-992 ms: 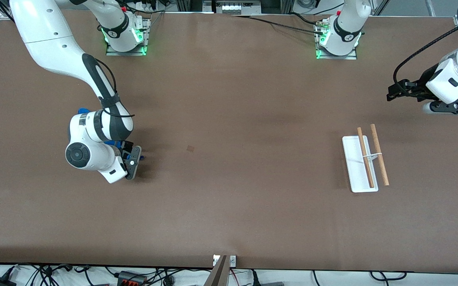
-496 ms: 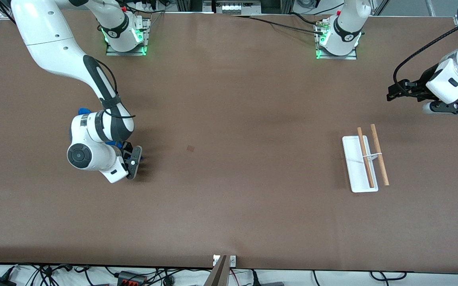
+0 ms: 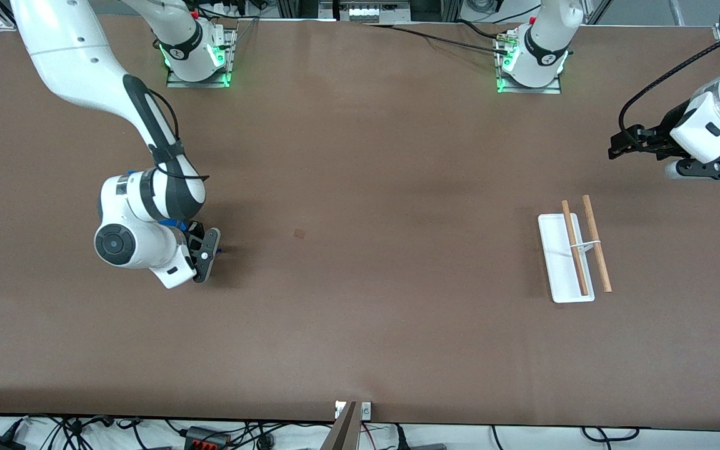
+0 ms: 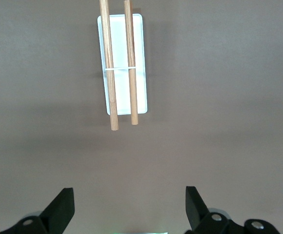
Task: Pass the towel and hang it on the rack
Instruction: 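Close the right gripper on the blue towel's end, then lift the towel with the right gripper and carry it toward the left gripper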
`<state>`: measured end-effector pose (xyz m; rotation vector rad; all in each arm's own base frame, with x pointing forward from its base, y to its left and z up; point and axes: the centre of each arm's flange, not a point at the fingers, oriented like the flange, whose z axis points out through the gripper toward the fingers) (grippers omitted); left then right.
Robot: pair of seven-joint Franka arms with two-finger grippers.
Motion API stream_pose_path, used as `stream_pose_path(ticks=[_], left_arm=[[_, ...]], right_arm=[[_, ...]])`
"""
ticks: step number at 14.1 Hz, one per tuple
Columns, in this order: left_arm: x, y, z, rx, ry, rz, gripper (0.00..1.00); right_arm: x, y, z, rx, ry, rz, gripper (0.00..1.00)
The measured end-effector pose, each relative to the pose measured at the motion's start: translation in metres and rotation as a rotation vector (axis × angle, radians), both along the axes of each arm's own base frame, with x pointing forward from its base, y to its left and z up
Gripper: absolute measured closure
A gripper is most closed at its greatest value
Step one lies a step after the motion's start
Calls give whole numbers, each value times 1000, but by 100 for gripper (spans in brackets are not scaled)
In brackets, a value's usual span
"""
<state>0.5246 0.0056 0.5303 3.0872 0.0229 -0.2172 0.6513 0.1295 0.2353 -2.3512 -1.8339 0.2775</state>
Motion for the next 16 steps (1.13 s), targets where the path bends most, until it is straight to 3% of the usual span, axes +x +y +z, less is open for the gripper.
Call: stream_pose_path(ticks=[2, 4, 9, 13, 16], left_arm=[[0, 0, 0, 0, 2, 0, 0], [-2, 0, -2, 0, 20, -1, 0], [-9, -1, -6, -2, 85, -4, 0], [-12, 1, -16, -8, 142, 0, 0], [-11, 1, -26, -37, 180, 11, 0]], right_arm=[[-6, 19, 45, 14, 13, -2, 98], [-17, 42, 94, 70, 22, -40, 98], [-40, 117, 185, 348, 48, -170, 98], [-55, 196, 252, 521, 59, -250, 98], [-59, 233, 277, 671, 35, -325, 98]])
